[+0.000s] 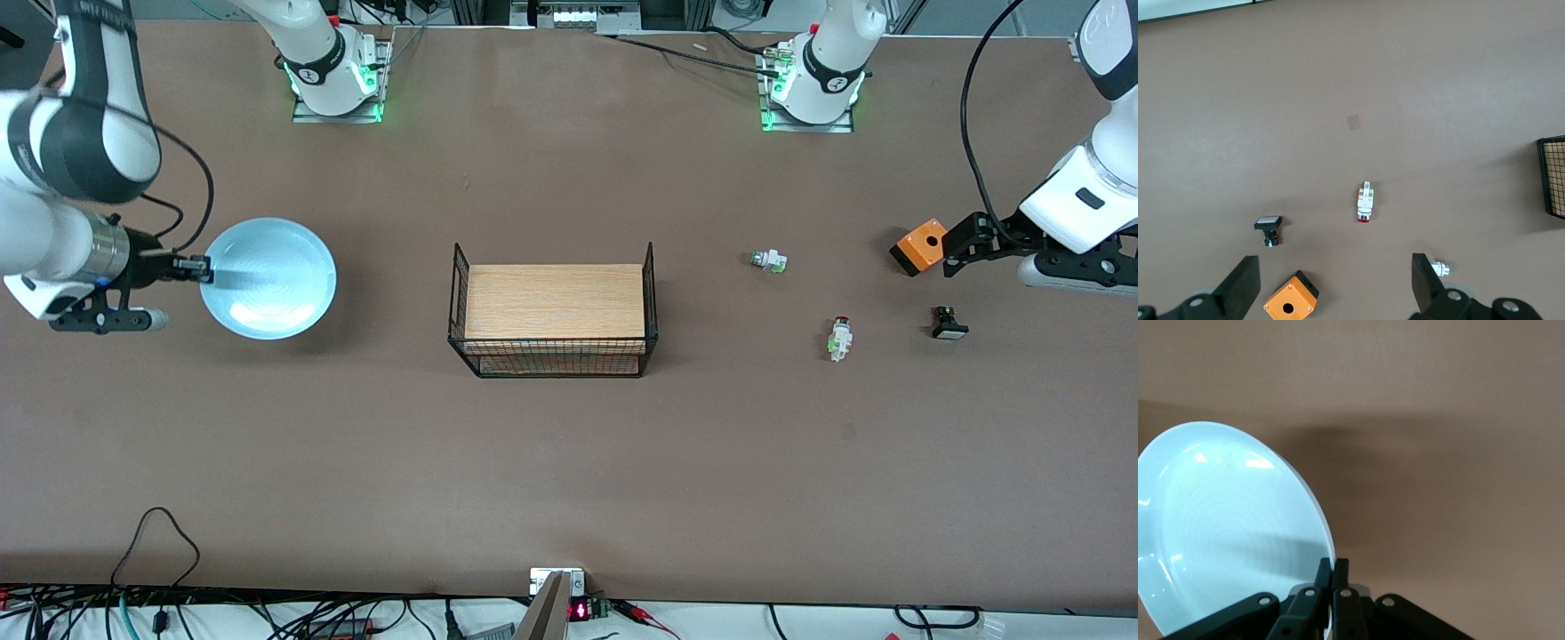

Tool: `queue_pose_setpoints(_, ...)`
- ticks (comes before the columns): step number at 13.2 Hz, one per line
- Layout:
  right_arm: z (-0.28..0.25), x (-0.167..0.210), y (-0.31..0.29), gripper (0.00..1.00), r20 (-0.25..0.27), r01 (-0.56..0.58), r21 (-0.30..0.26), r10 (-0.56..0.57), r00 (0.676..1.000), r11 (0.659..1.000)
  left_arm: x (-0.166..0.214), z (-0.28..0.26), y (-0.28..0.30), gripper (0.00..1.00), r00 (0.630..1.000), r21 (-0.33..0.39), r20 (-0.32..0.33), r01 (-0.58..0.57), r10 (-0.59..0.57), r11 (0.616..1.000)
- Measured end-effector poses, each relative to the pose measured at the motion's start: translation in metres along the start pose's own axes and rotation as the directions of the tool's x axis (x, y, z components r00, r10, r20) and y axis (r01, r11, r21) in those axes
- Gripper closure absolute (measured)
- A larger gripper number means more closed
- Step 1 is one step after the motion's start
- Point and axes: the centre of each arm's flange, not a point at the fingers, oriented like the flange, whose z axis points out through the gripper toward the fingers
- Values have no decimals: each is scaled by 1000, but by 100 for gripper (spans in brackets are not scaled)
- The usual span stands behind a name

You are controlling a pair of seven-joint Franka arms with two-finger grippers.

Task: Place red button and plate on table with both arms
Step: 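Carry the plate beside the basket and lower it onto the table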

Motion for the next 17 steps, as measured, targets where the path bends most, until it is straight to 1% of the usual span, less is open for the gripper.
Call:
queue_pose_setpoints(3, 45, 17, 27, 97, -8, 57, -13, -57, 998, 998, 0, 0, 0, 0, 1000, 0, 0, 0, 0, 1000)
queue_pose_setpoints(5, 70, 26, 30, 97, -13, 61, -19, -61, 998, 998, 0, 0, 0, 0, 1000, 0, 0, -1, 1, 1000)
queue_pose_setpoints(7, 89, 33, 28, 97, -22, 55, -9, -56, 998, 998, 0, 0, 0, 0, 1000, 0, 0, 0, 0, 1000)
queue_pose_setpoints(9, 105, 41, 20, 97, -49, 61, -1, -61, 997, 998, 0, 0, 0, 0, 1000, 0, 0, -1, 1, 1000)
queue_pose_setpoints(11, 125, 52, 6, 97, -73, 82, -8, -83, 994, 997, 0, 0, 0, 0, 1000, 0, 0, 0, 0, 1000)
queue_pose_setpoints(15, 157, 64, 1, 97, -90, 89, -24, -90, 992, 996, 0, 0, 0, 0, 1000, 0, 0, 0, 0, 1000)
queue_pose_setpoints(17, 171, 69, 3, 97, -104, 93, -19, -95, 990, 995, 0, 0, 0, 0, 1000, 0, 0, -1, 1, 1000)
